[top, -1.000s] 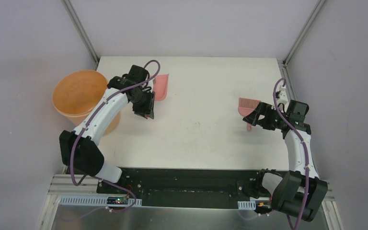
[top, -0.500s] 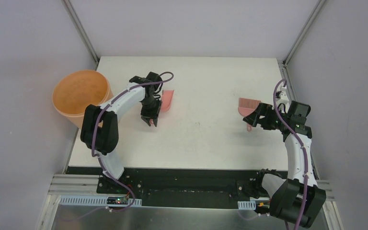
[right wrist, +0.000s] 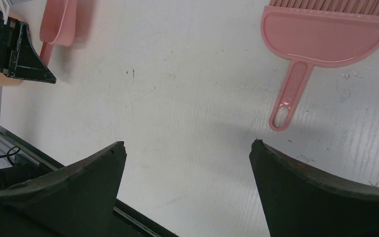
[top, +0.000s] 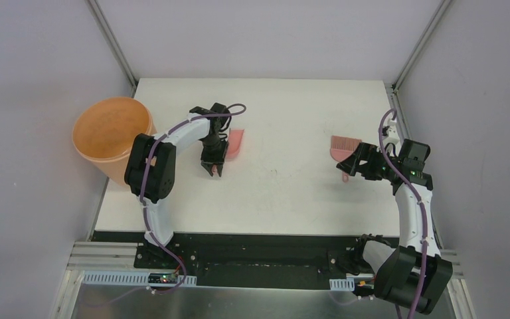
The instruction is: Sweep away the paper scraps from the table
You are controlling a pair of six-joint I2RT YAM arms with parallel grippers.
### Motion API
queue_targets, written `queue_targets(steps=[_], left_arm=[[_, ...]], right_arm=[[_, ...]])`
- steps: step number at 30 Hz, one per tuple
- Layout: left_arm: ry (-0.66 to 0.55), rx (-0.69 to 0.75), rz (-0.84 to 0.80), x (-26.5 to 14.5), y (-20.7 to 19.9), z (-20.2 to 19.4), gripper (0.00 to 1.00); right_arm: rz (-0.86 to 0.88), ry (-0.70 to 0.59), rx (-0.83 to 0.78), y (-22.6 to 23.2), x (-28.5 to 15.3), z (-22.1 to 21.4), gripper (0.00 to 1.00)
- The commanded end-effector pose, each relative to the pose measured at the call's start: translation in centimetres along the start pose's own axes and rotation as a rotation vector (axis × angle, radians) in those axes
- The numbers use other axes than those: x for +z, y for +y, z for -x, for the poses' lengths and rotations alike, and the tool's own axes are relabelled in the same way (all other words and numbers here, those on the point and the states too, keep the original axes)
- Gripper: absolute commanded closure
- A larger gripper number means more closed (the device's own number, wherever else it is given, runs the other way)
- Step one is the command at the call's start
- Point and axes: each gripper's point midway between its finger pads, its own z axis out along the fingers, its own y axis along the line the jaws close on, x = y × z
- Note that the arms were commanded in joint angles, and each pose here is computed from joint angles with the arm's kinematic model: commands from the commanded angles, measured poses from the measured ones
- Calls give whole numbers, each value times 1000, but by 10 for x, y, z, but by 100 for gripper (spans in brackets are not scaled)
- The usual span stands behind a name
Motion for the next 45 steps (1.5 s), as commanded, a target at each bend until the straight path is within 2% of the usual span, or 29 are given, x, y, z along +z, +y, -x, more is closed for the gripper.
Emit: queue_targets(steps=[1,6,13,16,19,23,27,28,29,30,32,34,40,45], left_arm=[[-107,12,-22,-14,-7,15,71],[-108,17,-48,-16,-12,15,63],[-121,20,-45,-24,-12,13,63],[-158,52,-33,-47,-19,0,61],[-218,103,31,-84,-25,-20,55],[-415,119,44,-118,-23,-7,51],[-701,210,-14,-133,-27,13,41],[-782,230,-38,-135,-29,18,30],[-858,241,-55,-138,-29,19,6],[-938,247,-68,-143,-30,23,1],[-1046,234,-63,-148,-24,26,1],[-1067,215,-47,-151,-19,26,1],[-988,199,-42,-132,-18,23,1],[-972,173,-14,-130,-13,24,1]], right_arm=[[20,-43,-74,9,-5,18,0],[16,-35,-71,7,-4,17,0],[13,-23,-63,5,-3,16,0],[4,-25,-63,4,-3,16,0],[-41,-17,-23,-4,-3,17,0],[-91,31,32,-14,1,20,0],[4,164,21,10,16,9,0],[12,186,-15,16,20,6,0],[7,193,-60,20,25,4,0],[-12,181,-99,23,29,5,0],[-72,112,-143,23,36,17,0],[-78,75,-177,28,38,28,0],[-106,-54,-177,37,41,71,0],[-118,-100,-186,28,42,65,0]])
